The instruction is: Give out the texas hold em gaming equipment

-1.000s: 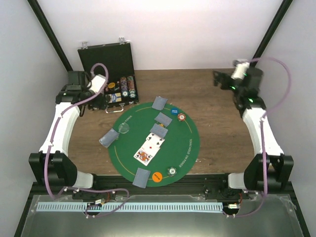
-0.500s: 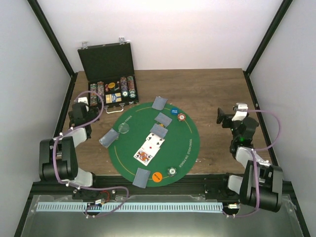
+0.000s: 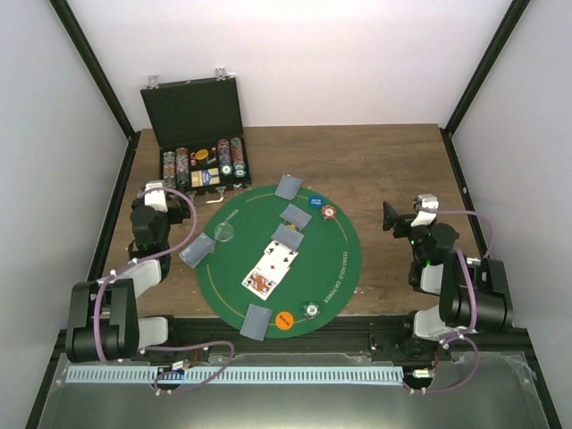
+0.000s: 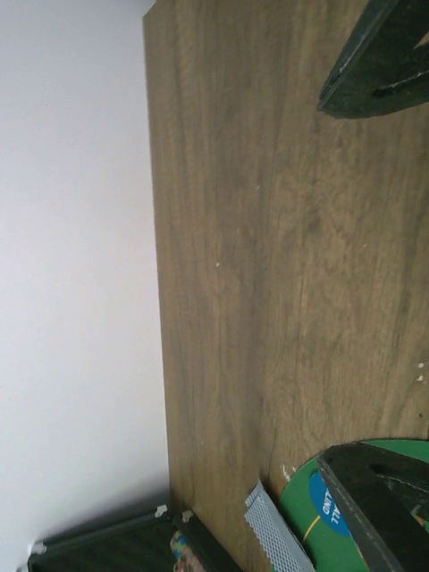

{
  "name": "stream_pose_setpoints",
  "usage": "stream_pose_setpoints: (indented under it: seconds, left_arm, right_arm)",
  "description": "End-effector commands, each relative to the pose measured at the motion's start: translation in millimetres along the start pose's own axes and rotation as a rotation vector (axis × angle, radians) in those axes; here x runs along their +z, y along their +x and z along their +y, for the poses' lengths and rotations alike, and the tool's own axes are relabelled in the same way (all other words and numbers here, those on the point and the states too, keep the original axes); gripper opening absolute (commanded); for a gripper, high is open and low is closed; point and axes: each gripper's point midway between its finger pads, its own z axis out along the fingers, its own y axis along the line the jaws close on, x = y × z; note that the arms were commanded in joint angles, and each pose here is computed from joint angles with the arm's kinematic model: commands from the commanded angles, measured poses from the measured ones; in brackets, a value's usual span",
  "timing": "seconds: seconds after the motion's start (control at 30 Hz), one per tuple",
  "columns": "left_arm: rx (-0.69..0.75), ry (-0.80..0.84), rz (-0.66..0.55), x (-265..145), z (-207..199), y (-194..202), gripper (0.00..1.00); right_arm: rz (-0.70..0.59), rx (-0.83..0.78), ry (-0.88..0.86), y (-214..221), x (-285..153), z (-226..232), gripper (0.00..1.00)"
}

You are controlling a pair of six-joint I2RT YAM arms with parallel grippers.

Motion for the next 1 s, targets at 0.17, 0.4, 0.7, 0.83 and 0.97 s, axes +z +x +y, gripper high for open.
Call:
stream_pose_setpoints:
  seconds: [0.17, 0.4, 0.7, 0.83, 0.97]
  left_arm:
    - [0.010, 0.133, -0.068, 7, -36, 16, 1.00]
    - [0.071, 0.131, -0.133, -4, -47, 26, 1.00]
    - [0.052, 0.091, -0.095, 7, -42, 27, 1.00]
    - [0.050, 0.087, -0.092, 8, -41, 27, 1.00]
    - [0.050, 0.086, -0.091, 8, -40, 28, 1.00]
  right_arm:
    - [-0.066, -0.163, -0.117, -11, 13, 35, 1.00]
    - [-0.056, -0.142, -0.066, -10, 18, 27, 1.00]
    - [-0.066, -0.146, -0.063, -12, 18, 27, 1.00]
    - [-0.060, -0.145, -0.060, -11, 19, 26, 1.00]
    - [-0.059, -0.145, -0.054, -11, 19, 26, 1.00]
